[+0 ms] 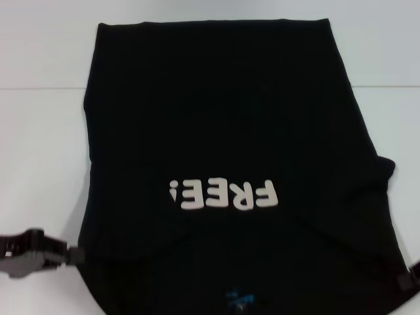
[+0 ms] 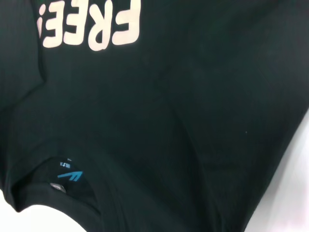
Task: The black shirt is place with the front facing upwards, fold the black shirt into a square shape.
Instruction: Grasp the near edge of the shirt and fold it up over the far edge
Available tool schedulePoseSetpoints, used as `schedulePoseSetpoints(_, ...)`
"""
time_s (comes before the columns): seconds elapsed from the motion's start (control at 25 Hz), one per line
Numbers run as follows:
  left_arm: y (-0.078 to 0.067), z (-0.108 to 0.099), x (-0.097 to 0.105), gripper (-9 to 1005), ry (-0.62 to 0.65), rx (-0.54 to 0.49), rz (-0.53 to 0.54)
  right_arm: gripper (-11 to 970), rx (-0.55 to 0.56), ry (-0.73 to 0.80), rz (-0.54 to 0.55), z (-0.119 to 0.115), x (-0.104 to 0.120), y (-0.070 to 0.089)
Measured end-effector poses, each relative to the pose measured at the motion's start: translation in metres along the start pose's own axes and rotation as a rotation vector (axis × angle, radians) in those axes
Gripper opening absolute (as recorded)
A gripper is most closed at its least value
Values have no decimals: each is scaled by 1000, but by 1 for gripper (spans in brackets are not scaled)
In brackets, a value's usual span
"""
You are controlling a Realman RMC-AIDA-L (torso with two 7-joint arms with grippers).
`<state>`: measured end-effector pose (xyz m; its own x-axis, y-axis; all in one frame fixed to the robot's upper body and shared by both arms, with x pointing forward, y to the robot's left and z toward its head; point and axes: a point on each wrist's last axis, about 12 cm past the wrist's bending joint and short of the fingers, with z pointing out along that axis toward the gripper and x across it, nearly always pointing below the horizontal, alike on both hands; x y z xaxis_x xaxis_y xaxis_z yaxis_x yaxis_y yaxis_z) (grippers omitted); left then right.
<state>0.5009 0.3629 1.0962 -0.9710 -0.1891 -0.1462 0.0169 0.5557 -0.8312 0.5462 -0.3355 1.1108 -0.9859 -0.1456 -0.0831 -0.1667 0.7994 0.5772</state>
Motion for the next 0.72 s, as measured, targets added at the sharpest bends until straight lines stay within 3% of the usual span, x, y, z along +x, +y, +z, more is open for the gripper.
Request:
schedulePoseSetpoints(0.12, -1, -3, 12, 59, 36, 26, -9, 58, -13, 18, 19, -3, 14, -3)
schedulePoseSetpoints(0.32, -2, -1, 14, 60, 55, 35, -7, 58, -24, 24, 37, -1, 20, -6)
schedulePoseSetpoints(0.56, -14, 18, -8, 62, 53, 40, 37, 59, -26, -66, -7, -2, -12, 5)
schedulePoseSetpoints(0.72, -26, 37, -40, 64, -9, -1, 44, 60, -38, -174, -19, -6, -36, 12)
